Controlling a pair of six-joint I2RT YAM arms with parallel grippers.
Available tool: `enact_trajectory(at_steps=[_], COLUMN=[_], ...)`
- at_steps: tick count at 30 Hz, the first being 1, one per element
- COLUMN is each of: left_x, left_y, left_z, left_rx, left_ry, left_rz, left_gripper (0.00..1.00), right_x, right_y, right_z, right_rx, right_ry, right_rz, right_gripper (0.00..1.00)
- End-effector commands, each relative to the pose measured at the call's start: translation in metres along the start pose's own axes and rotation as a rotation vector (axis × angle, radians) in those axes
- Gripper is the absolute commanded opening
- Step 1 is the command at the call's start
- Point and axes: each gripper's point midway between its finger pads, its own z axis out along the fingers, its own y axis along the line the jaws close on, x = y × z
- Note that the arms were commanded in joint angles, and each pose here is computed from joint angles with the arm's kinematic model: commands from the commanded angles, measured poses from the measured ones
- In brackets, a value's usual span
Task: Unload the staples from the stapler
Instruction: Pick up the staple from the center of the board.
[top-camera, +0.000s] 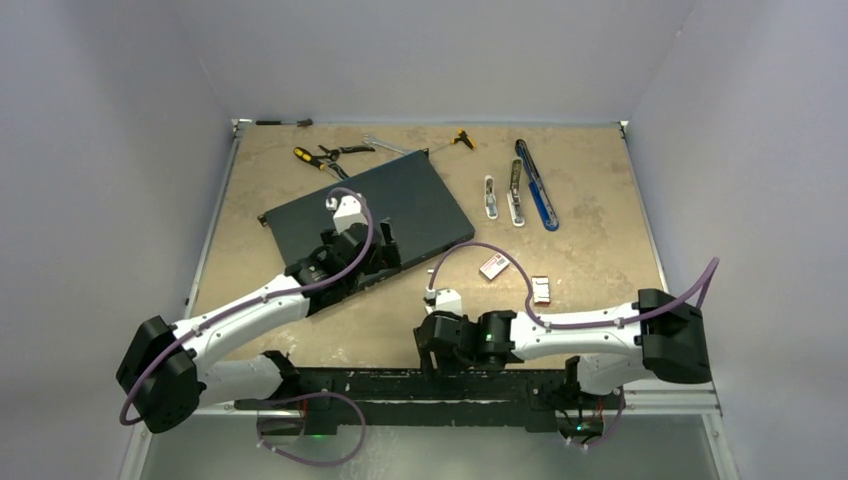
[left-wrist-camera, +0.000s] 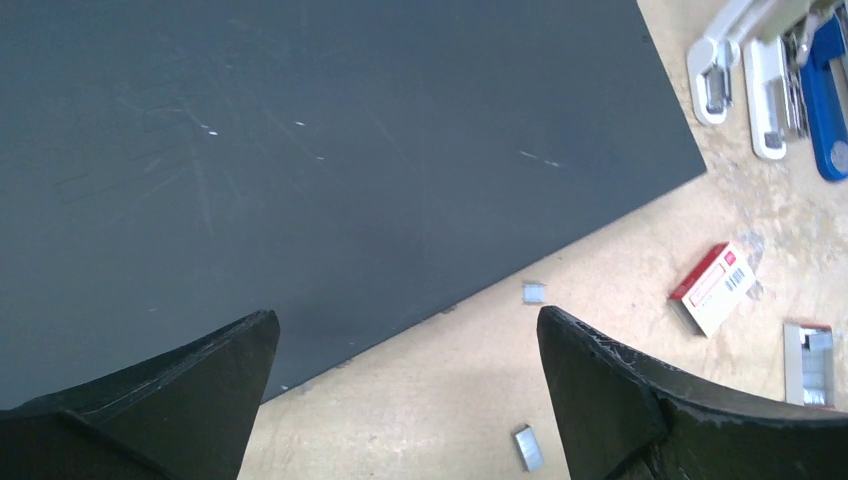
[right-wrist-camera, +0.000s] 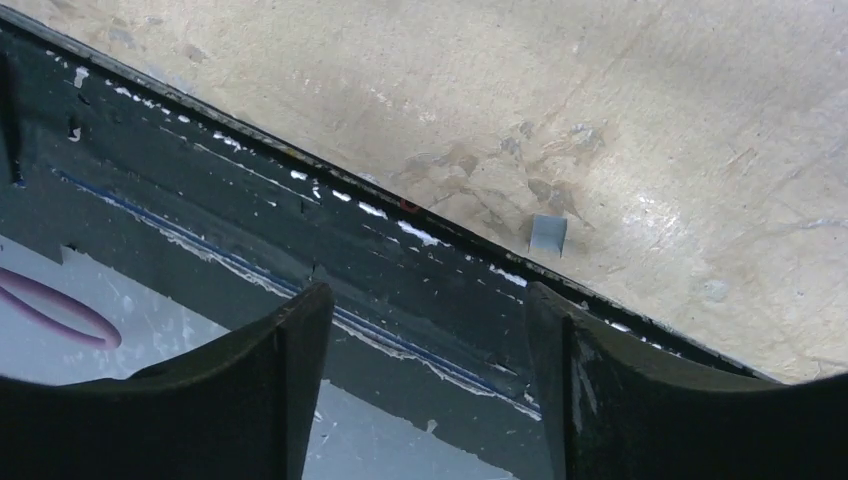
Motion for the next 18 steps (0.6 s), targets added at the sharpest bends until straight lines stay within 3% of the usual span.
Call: enact_trajectory(at_steps=[1,11,18], left_x=[-0.021,-0.017,-0.016], left_y=[0.028,0.035,0.031], left_z=[-0.011,-0.011,-0.006], left_rx=[-0.109,-0.092,-0.08], left_ry=[-0.098,-0.095,-0.091], left_rz=[-0.079,-0.105,-0.103], left_gripper=[0.99,0.98,0.98], right_x=[0.005,0.007,0.005], right_y=[-0.017,-0.038,-0.04], right_z=[0.001,0.01,0.017], right_rx=[0.08,0.204,0.202], right_ry=[-0.02,-0.015,-0.001], right_rz=[0.103,0.057,0.009], right_gripper=[0.7,0.61,0.52])
